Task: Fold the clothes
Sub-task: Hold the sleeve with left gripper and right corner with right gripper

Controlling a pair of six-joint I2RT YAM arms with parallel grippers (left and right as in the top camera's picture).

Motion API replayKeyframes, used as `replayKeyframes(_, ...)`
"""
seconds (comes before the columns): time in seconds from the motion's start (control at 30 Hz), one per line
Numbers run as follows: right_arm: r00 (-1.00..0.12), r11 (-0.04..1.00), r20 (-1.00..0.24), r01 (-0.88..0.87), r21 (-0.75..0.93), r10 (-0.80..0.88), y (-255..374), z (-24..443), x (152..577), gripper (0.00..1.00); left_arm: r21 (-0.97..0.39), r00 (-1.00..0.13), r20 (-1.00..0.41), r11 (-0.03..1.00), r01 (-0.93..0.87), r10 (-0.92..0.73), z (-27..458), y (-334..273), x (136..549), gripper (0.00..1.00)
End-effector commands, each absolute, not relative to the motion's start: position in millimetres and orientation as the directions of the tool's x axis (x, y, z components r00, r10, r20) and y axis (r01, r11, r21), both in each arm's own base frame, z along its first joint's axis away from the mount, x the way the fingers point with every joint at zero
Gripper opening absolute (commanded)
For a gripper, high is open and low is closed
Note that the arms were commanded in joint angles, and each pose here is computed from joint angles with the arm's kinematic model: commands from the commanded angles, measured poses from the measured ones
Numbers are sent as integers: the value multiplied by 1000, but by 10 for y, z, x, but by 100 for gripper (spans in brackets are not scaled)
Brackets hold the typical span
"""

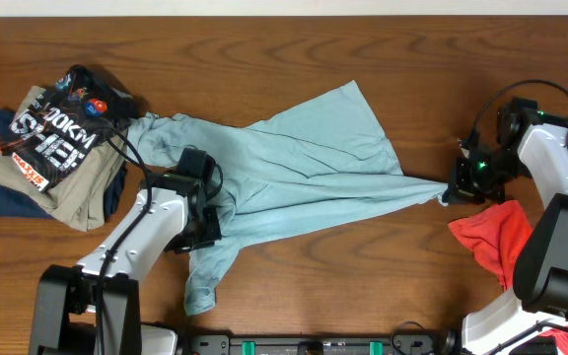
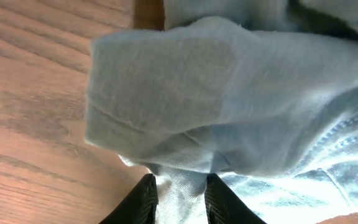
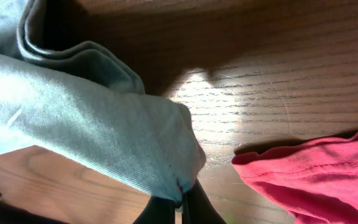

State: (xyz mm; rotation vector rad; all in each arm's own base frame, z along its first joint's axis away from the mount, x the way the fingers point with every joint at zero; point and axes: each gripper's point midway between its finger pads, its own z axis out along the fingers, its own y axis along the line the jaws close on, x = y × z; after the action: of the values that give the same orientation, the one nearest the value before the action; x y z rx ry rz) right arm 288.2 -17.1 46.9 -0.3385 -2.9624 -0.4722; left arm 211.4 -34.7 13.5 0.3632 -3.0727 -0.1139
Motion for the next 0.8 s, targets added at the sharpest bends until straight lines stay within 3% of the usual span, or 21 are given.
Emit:
replayKeyframes(0.0, -972, 933, 159, 212, 290, 172, -122, 455, 2864, 1, 75, -973, -1, 970, -232, -233, 191, -350, 2208, 28)
replayKeyframes(0.77, -972, 933, 160, 213, 290, 172, -121, 455, 2862, 1, 74, -972, -3, 970, -233, -233, 49, -336, 2141, 27)
